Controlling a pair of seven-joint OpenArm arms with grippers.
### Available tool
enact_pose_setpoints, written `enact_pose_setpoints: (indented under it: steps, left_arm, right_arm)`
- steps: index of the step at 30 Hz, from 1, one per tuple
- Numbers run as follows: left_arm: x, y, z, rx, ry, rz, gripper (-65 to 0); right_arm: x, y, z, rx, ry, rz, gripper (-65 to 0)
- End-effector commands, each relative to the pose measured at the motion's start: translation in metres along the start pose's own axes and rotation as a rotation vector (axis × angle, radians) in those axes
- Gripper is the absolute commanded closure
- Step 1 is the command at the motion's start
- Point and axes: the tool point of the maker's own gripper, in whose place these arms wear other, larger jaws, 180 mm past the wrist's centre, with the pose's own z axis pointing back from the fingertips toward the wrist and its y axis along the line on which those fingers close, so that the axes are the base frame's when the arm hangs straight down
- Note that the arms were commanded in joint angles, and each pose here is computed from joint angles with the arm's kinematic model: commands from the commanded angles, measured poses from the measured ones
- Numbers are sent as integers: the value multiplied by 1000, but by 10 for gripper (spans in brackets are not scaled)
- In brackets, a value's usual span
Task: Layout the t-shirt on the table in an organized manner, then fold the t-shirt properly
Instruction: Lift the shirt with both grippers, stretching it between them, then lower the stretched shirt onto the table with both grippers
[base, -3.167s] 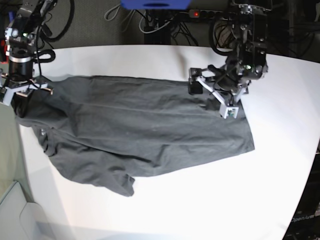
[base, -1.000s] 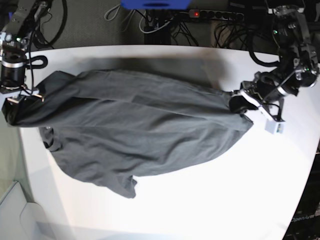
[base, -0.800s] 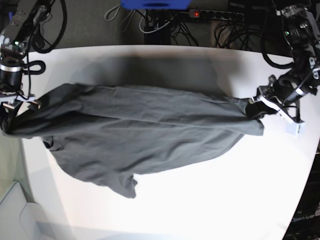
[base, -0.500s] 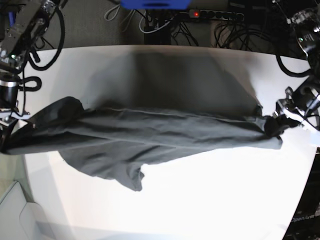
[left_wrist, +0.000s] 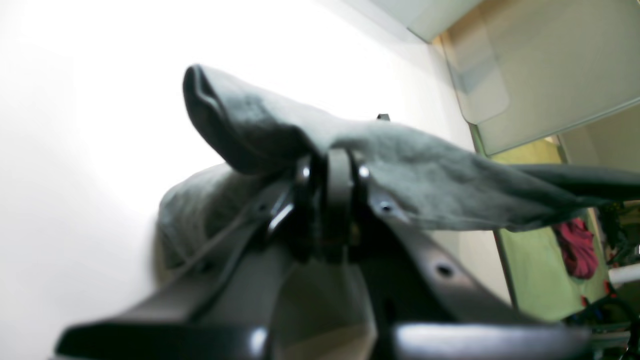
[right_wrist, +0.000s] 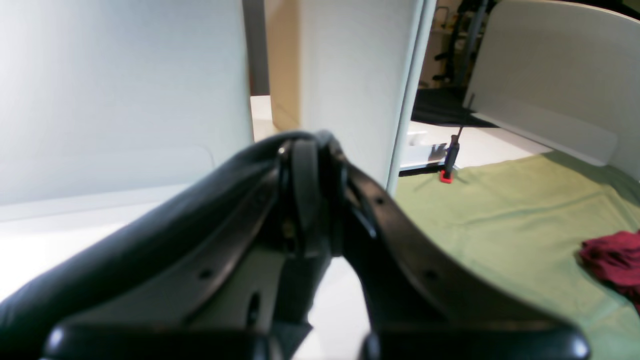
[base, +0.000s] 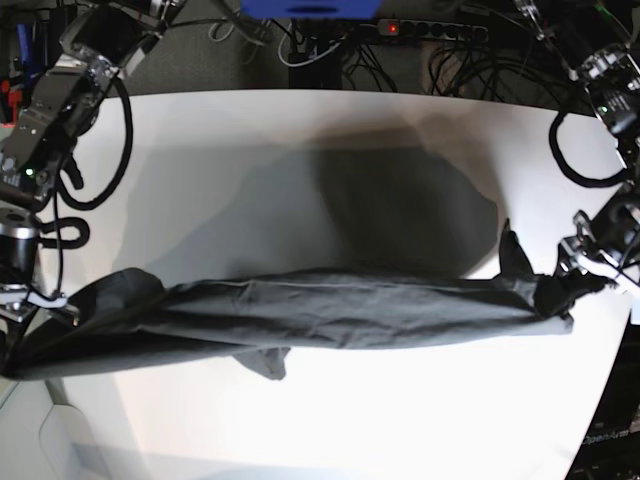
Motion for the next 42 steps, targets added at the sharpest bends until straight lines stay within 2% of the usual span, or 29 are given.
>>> enact_pose_setpoints:
  steps: [1, 8, 13, 23, 30, 35, 39, 42]
  left_arm:
    - [17, -5, 7, -13, -59, -15, -2]
    - [40, 7, 33, -15, -119, -2, -2]
    - [40, 14, 52, -20, -133, 25, -2]
    - [44, 12, 86, -77, -195, 90, -2]
    - [47, 26, 113, -38, -246, 119, -2]
    - [52, 26, 106, -41, -256, 117, -2]
    - [48, 30, 71, 24, -201, 71, -2]
    - [34, 42, 40, 79, -159, 101, -2]
  right_arm:
    - [22, -8, -1, -21, -79, 10, 0]
    - [33, -37, 6, -100, -143, 28, 0]
    - [41, -60, 10, -158, -169, 50, 0]
    - [56, -65, 26, -136, -279, 124, 0]
    - [55, -62, 39, -109, -319, 126, 0]
    - [51, -61, 36, -107, -304, 124, 0]
    - [43, -46, 22, -75, -240, 87, 0]
    - [23, -32, 6, -42, -143, 54, 0]
